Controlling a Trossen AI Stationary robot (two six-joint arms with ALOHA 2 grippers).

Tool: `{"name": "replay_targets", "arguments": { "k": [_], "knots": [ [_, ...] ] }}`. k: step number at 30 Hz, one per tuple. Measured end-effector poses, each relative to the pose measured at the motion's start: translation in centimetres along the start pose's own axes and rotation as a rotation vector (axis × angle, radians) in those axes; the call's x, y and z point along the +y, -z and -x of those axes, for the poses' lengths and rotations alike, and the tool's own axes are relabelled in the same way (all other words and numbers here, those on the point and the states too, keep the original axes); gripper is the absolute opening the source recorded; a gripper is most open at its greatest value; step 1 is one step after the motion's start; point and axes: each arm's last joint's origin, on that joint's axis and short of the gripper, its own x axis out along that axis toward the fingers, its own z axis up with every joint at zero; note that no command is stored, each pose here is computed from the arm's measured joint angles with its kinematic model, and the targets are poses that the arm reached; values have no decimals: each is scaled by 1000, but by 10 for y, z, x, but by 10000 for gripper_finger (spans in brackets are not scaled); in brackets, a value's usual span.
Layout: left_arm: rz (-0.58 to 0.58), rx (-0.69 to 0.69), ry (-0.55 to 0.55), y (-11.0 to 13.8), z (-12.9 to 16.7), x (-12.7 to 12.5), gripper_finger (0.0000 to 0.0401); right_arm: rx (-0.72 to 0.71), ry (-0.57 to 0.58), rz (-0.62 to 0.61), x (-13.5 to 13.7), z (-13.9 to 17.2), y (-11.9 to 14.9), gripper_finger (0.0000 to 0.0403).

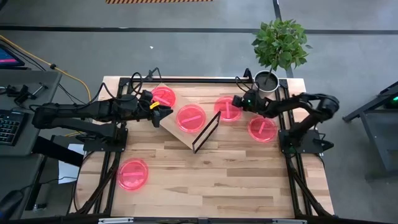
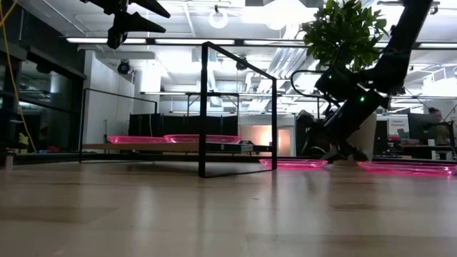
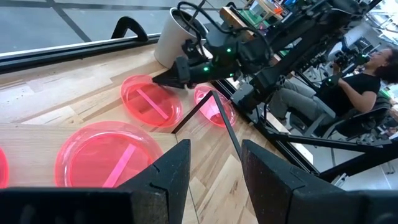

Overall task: Place and stack plates onto a shelf
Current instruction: Stack the pink plate on top of the right pink plate on the shelf

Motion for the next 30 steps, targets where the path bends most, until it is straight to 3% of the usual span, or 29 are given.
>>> {"name": "replay_targets", "arguments": {
  "k": [8, 16, 23, 30],
  "knots": [
    [8, -2, -2, 0, 0, 0, 131, 6, 3, 2, -5, -14, 6, 170],
    [8, -17, -20, 0, 0, 1, 131, 64, 31, 77, -9, -14, 9, 13],
    [9, -19, -23, -1, 0, 1, 131, 73, -11, 64, -3, 0, 4, 2],
    [9, -20, -24, -1, 0, 1, 131, -19, -106, 93, 13, 29, -18, 0]
  ]
}}
